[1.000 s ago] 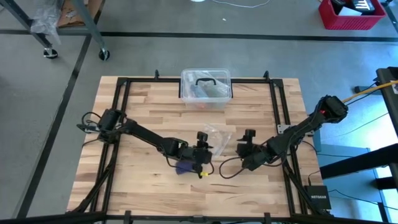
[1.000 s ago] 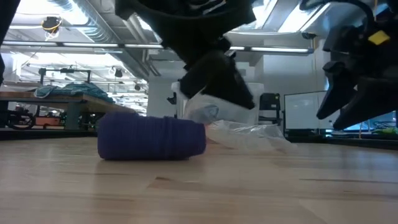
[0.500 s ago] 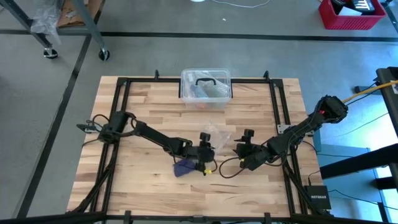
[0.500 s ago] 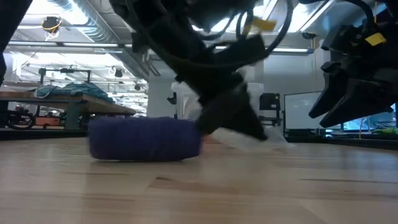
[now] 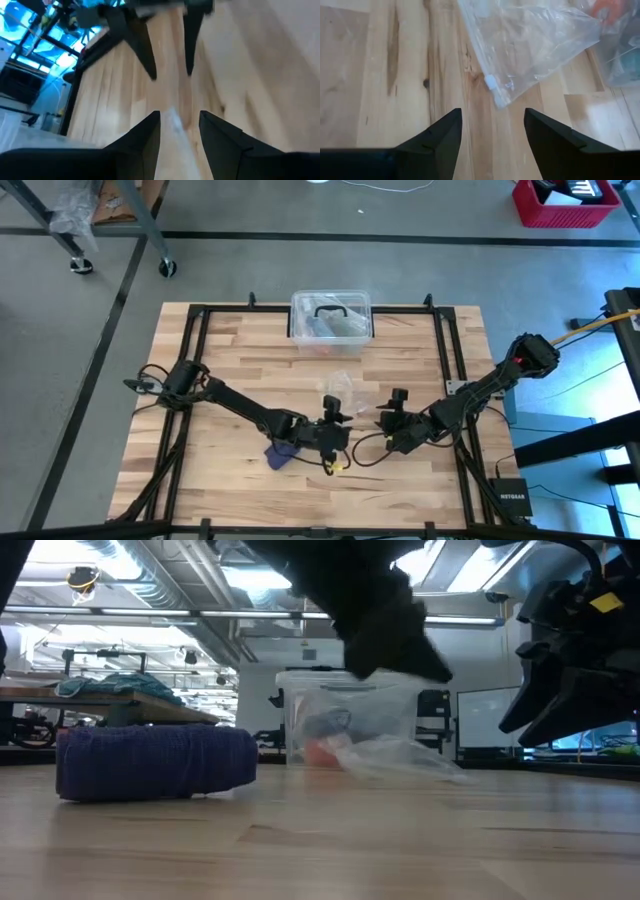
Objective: Roll bandage
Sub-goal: Open the transparent zip bag
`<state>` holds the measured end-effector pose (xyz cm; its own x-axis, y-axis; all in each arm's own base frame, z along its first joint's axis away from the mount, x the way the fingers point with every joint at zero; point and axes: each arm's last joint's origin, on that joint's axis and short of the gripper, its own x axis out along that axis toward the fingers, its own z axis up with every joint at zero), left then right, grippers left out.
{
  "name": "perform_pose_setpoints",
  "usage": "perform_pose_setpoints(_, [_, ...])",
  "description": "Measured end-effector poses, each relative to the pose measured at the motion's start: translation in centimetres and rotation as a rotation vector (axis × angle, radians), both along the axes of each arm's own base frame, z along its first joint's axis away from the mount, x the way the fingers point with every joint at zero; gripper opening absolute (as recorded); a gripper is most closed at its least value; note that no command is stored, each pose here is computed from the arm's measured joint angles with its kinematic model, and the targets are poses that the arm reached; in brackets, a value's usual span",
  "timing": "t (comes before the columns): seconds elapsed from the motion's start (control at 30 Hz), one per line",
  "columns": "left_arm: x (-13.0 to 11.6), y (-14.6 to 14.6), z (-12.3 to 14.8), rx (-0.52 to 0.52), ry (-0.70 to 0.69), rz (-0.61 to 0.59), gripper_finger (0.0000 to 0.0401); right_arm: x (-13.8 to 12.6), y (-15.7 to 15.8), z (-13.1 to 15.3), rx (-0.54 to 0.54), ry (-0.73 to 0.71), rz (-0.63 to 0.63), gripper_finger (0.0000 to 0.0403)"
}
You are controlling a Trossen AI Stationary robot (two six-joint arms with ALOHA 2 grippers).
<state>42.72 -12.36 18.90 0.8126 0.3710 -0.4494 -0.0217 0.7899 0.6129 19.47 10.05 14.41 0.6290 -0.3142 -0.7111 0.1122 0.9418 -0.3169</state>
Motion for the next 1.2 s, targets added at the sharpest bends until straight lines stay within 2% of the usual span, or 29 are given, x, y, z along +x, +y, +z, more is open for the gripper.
perform_pose_setpoints(0.13, [0.2, 1.3, -0.7, -0.106, 0.002, 0.086, 0.0129, 0.0, 0.0, 0.0, 0.007, 0.002, 0.001, 0.0216])
perform_pose_setpoints(0.37, [-0.5, 3.8, -3.5, -0.245, 0.156, 0.193, 0.0129, 0.0, 0.0, 0.0, 0.014, 0.002, 0.001, 0.0216])
perform_pose_setpoints(0.5, [-0.9, 4.8, -4.9, -0.374, 0.200, 0.190, 0.0129, 0.0, 0.0, 0.0, 0.012, 0.002, 0.000, 0.0216])
perform_pose_setpoints(0.8, [-0.2, 6.3, -7.2, -0.401, 0.199, 0.235, 0.0129, 0.2, 0.2, 0.1, 0.026, -0.027, 0.000, 0.0216])
perform_pose_setpoints(0.9, [-0.1, 6.4, -7.5, -0.380, 0.211, 0.221, 0.0127, 0.4, 0.3, 0.3, 0.033, -0.043, 0.005, 0.0216])
perform_pose_setpoints(1.0, [-0.1, 6.4, -7.5, -0.365, 0.220, 0.205, 0.0101, 0.4, 0.3, 0.2, 0.046, -0.034, 0.013, 0.0216])
perform_pose_setpoints(1.13, [-0.1, 6.4, -7.6, -0.370, 0.227, 0.194, 0.0024, 0.4, 0.3, 0.2, 0.049, -0.032, 0.016, 0.0216])
perform_pose_setpoints(1.2, [-0.1, 6.4, -7.6, -0.367, 0.229, 0.193, 0.0010, 0.3, 0.4, 0.2, 0.066, -0.023, 0.023, 0.0216])
